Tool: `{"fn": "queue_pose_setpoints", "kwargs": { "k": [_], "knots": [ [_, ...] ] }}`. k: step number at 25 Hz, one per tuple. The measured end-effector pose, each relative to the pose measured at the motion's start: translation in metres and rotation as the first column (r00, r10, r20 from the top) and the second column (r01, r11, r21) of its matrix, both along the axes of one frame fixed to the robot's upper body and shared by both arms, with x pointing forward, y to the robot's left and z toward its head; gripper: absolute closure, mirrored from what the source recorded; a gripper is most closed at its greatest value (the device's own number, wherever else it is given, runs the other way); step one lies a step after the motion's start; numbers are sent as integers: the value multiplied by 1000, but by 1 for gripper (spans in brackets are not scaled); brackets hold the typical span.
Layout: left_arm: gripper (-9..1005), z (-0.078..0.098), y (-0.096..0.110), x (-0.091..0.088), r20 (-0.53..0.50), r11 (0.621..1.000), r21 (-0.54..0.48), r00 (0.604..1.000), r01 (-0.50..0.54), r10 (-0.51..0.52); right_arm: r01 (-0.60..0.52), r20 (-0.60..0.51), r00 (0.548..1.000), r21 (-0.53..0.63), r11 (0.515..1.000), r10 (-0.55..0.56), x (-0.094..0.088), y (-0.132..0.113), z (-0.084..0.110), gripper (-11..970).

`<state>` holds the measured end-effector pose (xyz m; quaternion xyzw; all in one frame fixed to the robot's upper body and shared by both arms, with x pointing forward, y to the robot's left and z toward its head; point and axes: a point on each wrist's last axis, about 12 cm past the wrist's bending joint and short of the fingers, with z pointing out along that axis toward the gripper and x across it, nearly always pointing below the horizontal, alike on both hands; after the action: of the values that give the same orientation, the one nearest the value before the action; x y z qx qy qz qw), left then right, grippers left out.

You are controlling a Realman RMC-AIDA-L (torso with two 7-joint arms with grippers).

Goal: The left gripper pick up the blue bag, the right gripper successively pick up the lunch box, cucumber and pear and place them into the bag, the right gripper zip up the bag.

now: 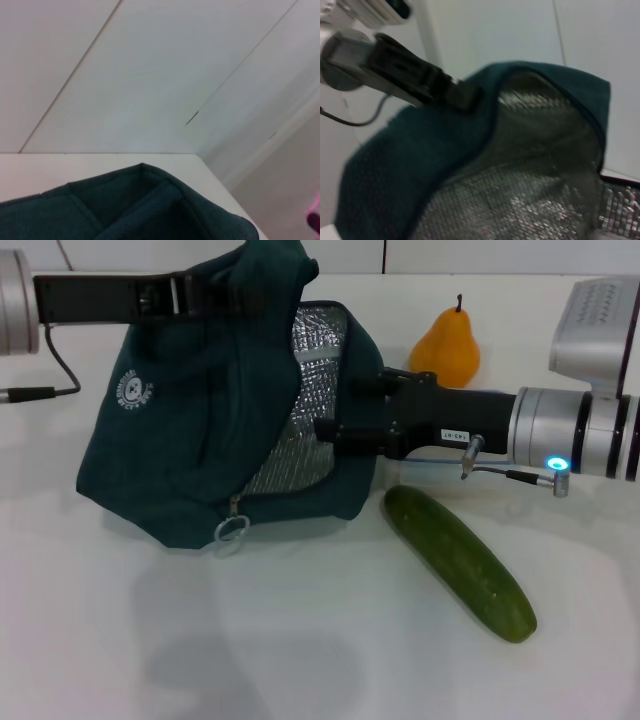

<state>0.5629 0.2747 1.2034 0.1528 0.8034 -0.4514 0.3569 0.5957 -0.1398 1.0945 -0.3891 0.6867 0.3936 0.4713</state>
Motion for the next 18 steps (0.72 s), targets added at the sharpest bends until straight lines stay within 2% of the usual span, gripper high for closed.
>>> {"fn": "queue_pose_setpoints", "kwargs": {
  "k": [9,18],
  "knots": [
    [952,4,2,0,19,995,-97,1000,10,-8,60,-15,998,-23,998,-61,4,-6,-5,110],
    [952,-8,6,-2,-12,999,-47,1000,-8,7,41,33,998,128,991,-45,-14,-22,7,111]
  ]
}}
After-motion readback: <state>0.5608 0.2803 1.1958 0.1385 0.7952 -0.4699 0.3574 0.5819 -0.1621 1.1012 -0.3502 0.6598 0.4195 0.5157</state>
